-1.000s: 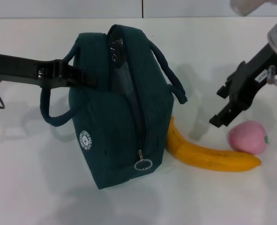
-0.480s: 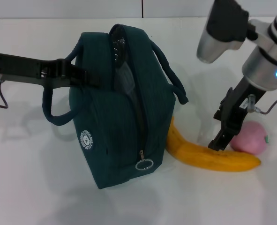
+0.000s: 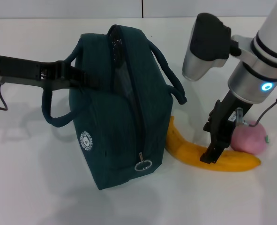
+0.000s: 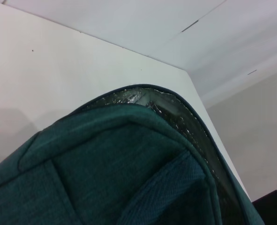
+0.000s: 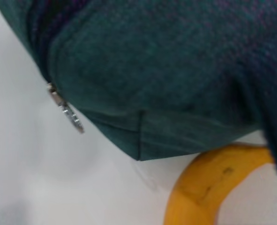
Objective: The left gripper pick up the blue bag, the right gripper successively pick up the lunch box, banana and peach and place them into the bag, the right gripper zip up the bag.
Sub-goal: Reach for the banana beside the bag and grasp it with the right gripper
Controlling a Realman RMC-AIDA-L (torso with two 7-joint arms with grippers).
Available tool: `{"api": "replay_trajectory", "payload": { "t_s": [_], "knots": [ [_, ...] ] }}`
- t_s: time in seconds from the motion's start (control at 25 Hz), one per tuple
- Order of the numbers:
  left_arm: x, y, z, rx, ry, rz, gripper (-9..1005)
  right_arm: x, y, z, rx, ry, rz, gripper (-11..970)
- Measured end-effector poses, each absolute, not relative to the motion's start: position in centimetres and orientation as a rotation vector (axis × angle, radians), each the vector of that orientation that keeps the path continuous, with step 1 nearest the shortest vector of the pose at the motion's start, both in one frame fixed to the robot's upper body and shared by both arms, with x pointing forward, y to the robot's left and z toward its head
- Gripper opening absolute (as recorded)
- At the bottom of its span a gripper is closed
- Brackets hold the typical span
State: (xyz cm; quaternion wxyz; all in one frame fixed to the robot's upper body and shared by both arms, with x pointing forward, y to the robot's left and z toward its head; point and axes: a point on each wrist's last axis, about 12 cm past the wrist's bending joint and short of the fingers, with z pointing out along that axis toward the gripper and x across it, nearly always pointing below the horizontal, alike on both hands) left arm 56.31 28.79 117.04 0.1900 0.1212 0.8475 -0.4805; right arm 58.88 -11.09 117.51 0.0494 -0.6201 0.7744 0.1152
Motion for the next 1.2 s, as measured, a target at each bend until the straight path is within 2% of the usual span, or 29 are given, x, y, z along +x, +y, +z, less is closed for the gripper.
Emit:
{"api": "replay_trajectory", "payload": {
  "t_s": [0.52,0.76,1.08,1.2],
  "knots": [
    [56.2,28.7,116.8,0.336,2.384,-1.362,36,58.0,-10.2,116.4,-1.96,2.352,0.334,857],
    [56.3,28.6,116.8,0.343,2.381,-1.363,35,58.1,-10.1,116.0,-1.961,2.354,0.31,824],
    [56.4,28.5,117.0,0.351,2.377,-1.364,35,58.1,-10.1,115.8,-1.959,2.36,0.305,550],
    [56.5,28.5,117.0,0.353,2.377,-1.362,35,58.1,-10.1,115.8,-1.96,2.359,0.304,521]
  ]
}}
